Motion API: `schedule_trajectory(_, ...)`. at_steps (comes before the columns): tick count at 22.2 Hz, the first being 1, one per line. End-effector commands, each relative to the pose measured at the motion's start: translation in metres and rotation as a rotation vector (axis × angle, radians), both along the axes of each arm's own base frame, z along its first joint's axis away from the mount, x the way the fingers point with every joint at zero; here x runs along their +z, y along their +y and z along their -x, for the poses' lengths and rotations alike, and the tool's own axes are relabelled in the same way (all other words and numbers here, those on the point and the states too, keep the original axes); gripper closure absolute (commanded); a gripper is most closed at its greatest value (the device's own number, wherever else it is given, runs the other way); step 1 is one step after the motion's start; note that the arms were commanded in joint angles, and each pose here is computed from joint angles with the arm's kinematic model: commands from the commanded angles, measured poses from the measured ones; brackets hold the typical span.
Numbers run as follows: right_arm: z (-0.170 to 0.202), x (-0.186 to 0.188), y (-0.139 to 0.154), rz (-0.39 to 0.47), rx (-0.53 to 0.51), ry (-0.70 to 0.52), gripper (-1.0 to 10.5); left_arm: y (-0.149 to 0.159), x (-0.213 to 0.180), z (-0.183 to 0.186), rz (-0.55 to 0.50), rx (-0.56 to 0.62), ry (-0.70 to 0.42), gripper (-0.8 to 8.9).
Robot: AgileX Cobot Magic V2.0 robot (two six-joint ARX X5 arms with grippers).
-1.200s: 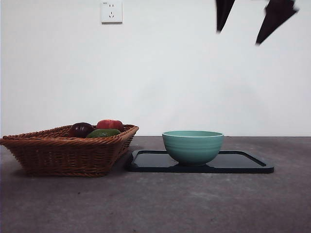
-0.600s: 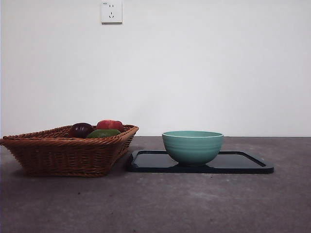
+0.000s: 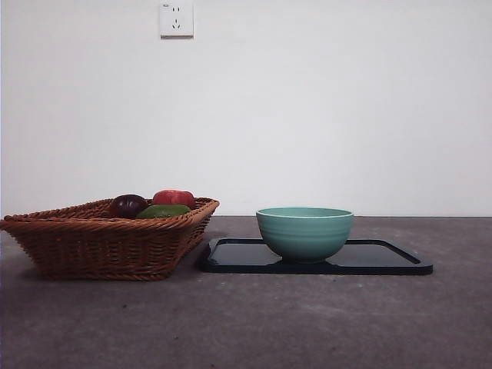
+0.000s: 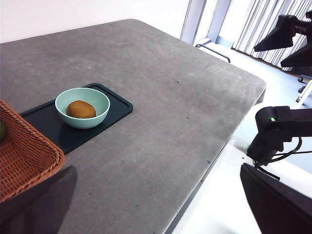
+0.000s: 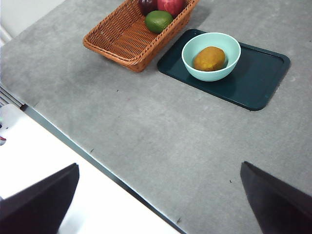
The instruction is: Pick up the wifruite, put it on the bowl, pick up the plate, put it on desk
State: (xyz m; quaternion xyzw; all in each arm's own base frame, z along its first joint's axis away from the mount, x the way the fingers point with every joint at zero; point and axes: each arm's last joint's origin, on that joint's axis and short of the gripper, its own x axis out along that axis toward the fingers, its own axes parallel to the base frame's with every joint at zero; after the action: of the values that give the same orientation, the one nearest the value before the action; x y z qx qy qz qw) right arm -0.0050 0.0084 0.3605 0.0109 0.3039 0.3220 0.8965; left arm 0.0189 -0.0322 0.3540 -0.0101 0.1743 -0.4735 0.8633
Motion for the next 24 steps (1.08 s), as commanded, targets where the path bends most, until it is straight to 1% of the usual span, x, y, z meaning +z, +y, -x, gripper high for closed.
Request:
schedule_trajectory(1,0.004,0.002,-0.001,-0.019,0.011,-0.003,3.2,0.001,0.003,0.001,0.016,-0.004,-0.011,1.89)
schedule_trajectory(4,0.004,0.002,0.0,-0.031,0.031,0.002,3.2,0.001,0.003,0.0,0.016,-0.004,-0.012,1.88)
schedule_trajectory(10,0.004,0.002,0.0,-0.033,0.031,-0.002,3.2,0.001,0.003,0.0,0.009,-0.008,-0.026,1.89)
schedule_trajectory(13,0.004,0.003,0.0,-0.034,0.031,-0.004,3.2,0.0,0.005,0.0,0.028,-0.007,-0.036,1.89)
schedule_trajectory(17,0.004,0.003,0.0,-0.034,0.031,-0.005,3.2,-0.004,0.011,-0.003,0.075,0.023,-0.047,1.89)
schedule_trajectory(19,0.004,0.003,0.0,-0.034,0.031,-0.005,3.2,-0.008,0.011,-0.005,0.081,0.036,-0.025,1.89)
schedule_trajectory(22,0.004,0.003,0.0,-0.034,0.031,-0.006,3.2,-0.018,0.011,-0.011,0.081,0.066,0.046,1.89)
schedule_trajectory(24,0.003,0.003,0.0,-0.035,0.031,-0.01,3.2,-0.029,0.009,-0.017,0.063,0.086,0.097,1.9)
